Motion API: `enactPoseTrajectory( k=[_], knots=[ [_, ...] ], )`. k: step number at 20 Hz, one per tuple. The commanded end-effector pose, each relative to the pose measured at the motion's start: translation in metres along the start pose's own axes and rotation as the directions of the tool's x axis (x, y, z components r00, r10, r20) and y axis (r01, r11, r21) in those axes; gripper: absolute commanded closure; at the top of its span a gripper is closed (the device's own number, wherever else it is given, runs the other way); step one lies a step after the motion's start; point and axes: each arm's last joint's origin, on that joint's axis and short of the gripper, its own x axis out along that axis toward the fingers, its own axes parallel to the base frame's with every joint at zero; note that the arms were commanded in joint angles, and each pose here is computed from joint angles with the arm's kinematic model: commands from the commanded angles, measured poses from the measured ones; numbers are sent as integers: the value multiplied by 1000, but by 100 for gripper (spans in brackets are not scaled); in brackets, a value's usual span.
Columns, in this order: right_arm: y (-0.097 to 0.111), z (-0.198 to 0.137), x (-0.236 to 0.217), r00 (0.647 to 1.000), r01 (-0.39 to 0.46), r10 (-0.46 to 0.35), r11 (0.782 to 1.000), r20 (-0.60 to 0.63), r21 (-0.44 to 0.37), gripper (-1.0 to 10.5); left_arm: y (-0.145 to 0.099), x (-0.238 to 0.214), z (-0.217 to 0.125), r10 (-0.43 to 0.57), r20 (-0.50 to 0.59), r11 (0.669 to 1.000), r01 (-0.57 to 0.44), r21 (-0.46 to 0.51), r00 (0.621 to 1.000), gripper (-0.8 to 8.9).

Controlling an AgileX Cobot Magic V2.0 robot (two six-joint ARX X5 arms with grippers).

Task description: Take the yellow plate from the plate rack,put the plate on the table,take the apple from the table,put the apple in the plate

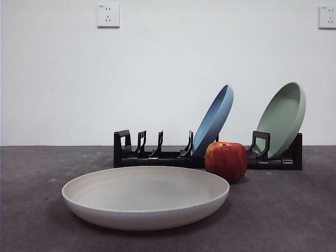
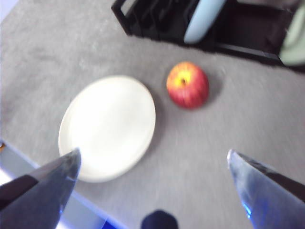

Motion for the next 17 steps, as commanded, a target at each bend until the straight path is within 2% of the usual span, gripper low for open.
enactPoseTrajectory(
  k=[1,4,7,13,17],
  knots=[
    [-3,12,31,999,-38,38,999,-31,9,286,3,-16,0,-17,34,1000,17,-17,999,532],
    [-3,23,88,995,22,-27,998,-92,-54,274,9,-37,-3,-16,67,1000,18,-24,998,531],
    [-6,24,142,988,80,-93,992,-125,-100,244,10,-42,-8,-15,37,1000,15,-20,999,532],
    [-26,8,216,969,145,-162,984,-187,-103,228,10,-41,-13,-11,-10,1000,11,-21,1000,532],
    [-34,-4,245,965,138,-158,985,-209,-103,212,11,-41,-13,-8,-9,999,8,-34,1000,533]
  ],
)
